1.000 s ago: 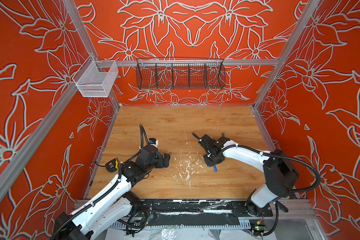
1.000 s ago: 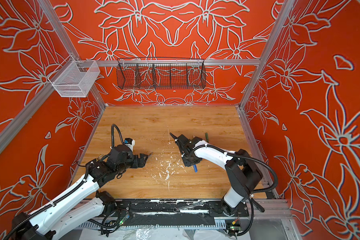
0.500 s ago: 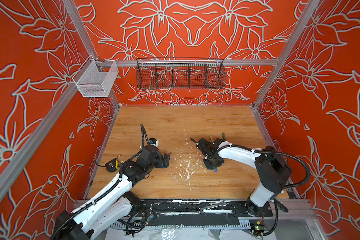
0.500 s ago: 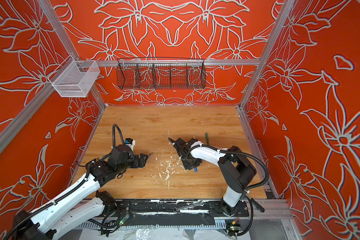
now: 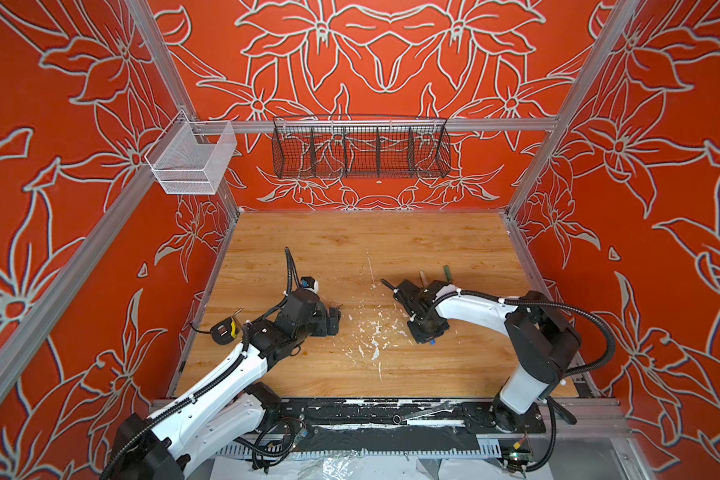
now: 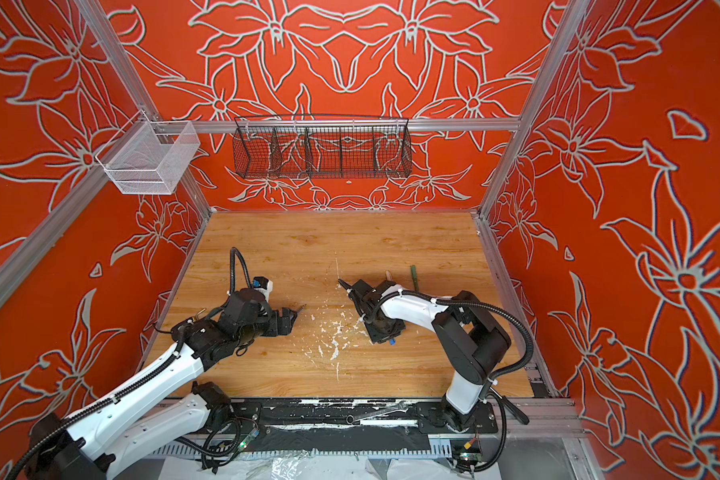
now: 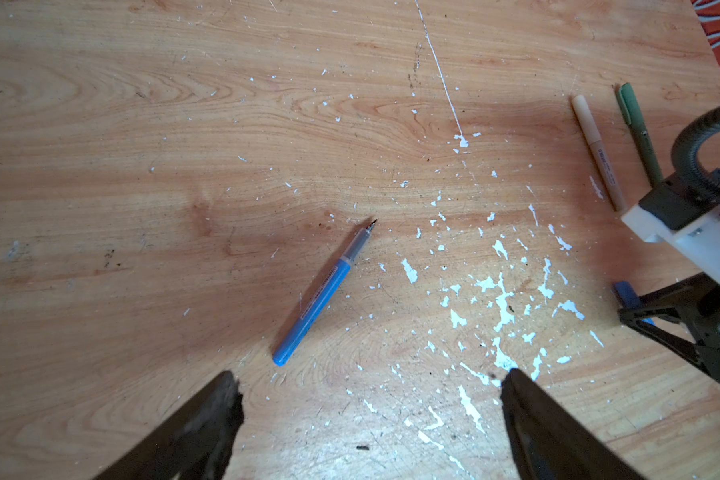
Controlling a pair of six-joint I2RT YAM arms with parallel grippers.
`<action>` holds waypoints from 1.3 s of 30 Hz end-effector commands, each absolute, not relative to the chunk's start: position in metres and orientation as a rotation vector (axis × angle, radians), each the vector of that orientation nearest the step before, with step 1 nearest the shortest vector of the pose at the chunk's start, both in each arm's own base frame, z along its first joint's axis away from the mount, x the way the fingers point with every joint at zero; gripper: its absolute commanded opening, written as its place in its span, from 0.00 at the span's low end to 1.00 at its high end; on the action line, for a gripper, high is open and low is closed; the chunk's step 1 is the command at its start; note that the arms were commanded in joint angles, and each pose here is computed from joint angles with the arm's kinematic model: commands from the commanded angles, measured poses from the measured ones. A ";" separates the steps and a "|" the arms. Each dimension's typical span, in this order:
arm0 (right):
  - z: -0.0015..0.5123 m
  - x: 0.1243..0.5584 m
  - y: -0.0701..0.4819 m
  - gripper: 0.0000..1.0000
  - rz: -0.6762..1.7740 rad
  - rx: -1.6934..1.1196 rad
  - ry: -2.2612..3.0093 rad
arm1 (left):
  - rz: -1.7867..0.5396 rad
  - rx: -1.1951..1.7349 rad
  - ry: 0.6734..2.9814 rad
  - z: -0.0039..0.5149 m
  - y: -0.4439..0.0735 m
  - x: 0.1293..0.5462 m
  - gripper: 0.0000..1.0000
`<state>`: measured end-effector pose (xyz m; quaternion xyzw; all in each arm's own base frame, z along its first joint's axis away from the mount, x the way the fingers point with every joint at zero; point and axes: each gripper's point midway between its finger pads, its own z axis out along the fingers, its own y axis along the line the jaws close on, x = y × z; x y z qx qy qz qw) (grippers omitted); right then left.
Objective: Insert the pens into the pen caps
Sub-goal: 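Grasp the blue cap with the right gripper and lift it upright, then lower the left gripper onto the blue pen and close it around the barrel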
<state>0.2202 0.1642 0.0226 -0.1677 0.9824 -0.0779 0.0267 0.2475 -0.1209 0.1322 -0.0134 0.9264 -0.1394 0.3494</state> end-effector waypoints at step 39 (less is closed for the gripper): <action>0.090 0.235 0.206 0.09 0.294 -0.385 2.781 | -0.174 -0.064 2.867 0.045 -0.116 0.253 1.00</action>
